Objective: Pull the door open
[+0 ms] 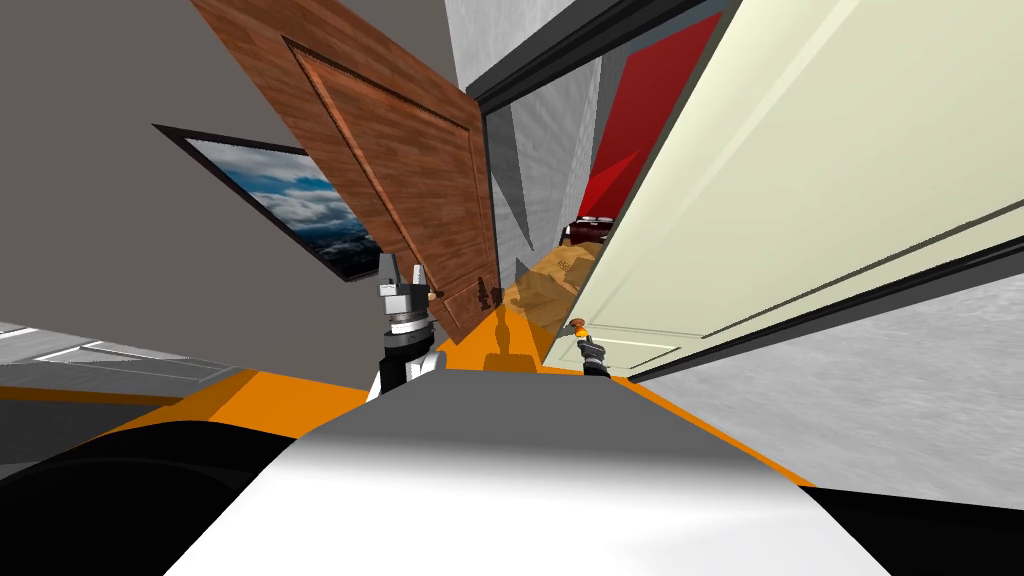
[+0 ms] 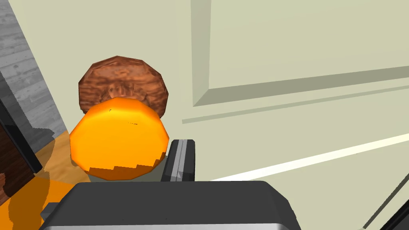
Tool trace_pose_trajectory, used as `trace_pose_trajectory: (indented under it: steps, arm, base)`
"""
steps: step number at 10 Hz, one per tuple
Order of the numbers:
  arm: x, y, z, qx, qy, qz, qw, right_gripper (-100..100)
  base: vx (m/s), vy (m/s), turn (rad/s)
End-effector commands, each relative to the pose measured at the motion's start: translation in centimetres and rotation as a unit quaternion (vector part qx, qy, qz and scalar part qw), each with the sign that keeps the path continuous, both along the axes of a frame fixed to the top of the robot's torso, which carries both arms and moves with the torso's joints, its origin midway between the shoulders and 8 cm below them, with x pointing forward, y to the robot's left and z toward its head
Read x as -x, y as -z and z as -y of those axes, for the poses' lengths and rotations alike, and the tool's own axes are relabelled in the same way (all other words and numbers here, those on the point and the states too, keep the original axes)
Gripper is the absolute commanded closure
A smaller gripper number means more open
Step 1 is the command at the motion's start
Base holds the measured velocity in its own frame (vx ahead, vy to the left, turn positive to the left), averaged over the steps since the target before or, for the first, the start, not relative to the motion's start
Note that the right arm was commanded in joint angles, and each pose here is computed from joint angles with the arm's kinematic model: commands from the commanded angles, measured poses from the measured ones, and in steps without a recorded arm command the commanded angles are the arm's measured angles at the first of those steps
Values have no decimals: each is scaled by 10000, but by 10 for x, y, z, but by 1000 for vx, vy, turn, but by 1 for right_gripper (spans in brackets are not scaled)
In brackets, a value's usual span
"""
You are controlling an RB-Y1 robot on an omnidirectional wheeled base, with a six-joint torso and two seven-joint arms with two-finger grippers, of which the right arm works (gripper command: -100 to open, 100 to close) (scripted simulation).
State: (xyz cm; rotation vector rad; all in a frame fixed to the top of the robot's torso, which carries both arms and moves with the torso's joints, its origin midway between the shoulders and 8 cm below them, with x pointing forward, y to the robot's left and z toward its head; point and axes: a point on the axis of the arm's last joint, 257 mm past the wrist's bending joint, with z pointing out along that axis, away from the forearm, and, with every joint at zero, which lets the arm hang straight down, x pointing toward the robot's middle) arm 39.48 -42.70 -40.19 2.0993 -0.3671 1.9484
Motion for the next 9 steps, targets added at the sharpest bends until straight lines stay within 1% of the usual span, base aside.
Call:
trace_pose_trajectory:
  steps: [1,2,3,4,5,6,9]
  arm:
    - [-3,-2,-4,-6,-31,37,10000,100]
    - [-3,-2,-4,-6,-31,37,10000,100]
    - [0,-2,-13,21,-177,79,9998,-100]
    - [1,-3,-17,26,-222,99,9997,-100]
    - [1,-3,-17,26,-222,99,9997,-100]
    - [1,-4,-24,33,-321,143,9994,-100]
    - [2,-6,-36,40,-481,211,9986,-100]
  base:
    - [0,0,0]
    - [0,0,0]
    - [-102,-30,102]
    - [-181,-75,124]
    - [-138,-52,40]
    - [-124,-49,36]
    - [-117,-35,69]
